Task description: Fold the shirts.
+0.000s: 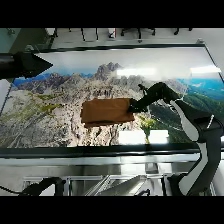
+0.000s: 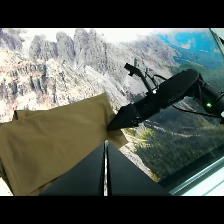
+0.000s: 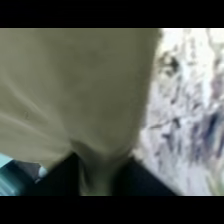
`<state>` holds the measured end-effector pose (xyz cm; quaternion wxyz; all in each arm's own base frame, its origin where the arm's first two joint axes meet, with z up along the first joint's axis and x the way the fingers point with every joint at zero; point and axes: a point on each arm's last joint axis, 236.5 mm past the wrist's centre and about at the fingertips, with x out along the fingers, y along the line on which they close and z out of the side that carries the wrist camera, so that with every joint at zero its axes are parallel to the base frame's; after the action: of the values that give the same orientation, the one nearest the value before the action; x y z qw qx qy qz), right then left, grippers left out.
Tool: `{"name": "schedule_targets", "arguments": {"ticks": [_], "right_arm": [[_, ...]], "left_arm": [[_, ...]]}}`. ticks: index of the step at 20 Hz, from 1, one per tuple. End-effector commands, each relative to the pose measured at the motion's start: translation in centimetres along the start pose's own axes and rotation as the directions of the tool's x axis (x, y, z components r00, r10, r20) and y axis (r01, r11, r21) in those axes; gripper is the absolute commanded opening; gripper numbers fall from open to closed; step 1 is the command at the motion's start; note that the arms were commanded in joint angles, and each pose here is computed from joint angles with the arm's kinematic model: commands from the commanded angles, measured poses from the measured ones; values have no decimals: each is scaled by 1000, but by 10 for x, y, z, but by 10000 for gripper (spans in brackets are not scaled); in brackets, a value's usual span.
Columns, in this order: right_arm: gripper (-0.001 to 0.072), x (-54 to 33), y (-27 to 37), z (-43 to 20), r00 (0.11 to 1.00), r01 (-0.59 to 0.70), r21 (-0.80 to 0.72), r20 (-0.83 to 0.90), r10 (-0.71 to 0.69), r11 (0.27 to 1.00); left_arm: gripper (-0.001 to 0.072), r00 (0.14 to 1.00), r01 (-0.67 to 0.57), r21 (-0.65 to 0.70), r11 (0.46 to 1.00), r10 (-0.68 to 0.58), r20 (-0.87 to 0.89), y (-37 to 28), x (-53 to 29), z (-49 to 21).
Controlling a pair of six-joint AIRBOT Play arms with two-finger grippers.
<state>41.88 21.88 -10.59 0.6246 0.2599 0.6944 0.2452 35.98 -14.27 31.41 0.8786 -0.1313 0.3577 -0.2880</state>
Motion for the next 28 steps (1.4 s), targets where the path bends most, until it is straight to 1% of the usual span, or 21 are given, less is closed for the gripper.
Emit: {"name": "schedule_targets", "arguments": {"ticks": [1, 3, 6, 8, 10, 12, 14, 16, 18, 20, 22, 23, 25, 28], "right_arm": [[20, 4, 14, 11, 998, -44, -11, 43, 45, 999], [20, -5, 18, 19, 996, -43, -22, 79, 45, 999], [20, -43, 17, 43, 978, -35, -18, 204, 38, 999], [20, -94, 2, 61, 948, -13, 9, 319, 9, 1000], [20, -162, -32, 68, 904, 39, 74, 423, -66, 997], [19, -236, -85, 51, 851, 118, 211, 483, -208, 970], [19, -308, -140, 13, 781, 169, 367, 517, -351, 915], [20, -365, -180, -28, 703, 163, 481, 556, -444, 861], [20, -400, -217, -80, 642, 123, 598, 561, -523, 792], [19, -405, -250, -134, 620, 79, 700, 523, -585, 710], [20, -384, -277, -175, 650, 37, 757, 477, -591, 652], [20, -364, -288, -190, 681, 23, 775, 451, -578, 632], [20, -327, -304, -209, 722, -13, 810, 413, -555, 586], [20, -284, -313, -220, 757, -32, 832, 382, -529, 554]], "left_arm": [[17, 1000, 0, 0, 1000, 0, 0, 0, 0, 0], [16, 1000, 0, 0, 1000, 0, 0, 0, 0, 0], [16, 1000, -1, 0, 1000, 1, 0, 0, 0, 0], [16, 1000, -1, 0, 1000, 1, 0, 0, 0, 0], [16, 1000, -1, 0, 1000, 1, 0, 0, 0, 0], [16, 1000, -1, 0, 1000, 1, 0, 0, 0, 0], [17, 1000, -1, 0, 1000, 1, 0, 0, 0, 0], [17, 1000, -1, 0, 1000, 1, 0, 0, 0, 0], [17, 1000, -1, 0, 1000, 1, 0, 0, 0, 0], [16, 1000, -1, 0, 1000, 1, 0, 0, 0, 0], [16, 1000, -1, 0, 1000, 1, -1, 0, 0, 0], [17, 1000, -1, -1, 1000, 1, -2, 1, 0, 0], [16, 1000, -1, -1, 1000, 1, -7, 1, 1, -2], [16, 1000, 0, -1, 1000, 0, -12, 1, 1, -3]]}}
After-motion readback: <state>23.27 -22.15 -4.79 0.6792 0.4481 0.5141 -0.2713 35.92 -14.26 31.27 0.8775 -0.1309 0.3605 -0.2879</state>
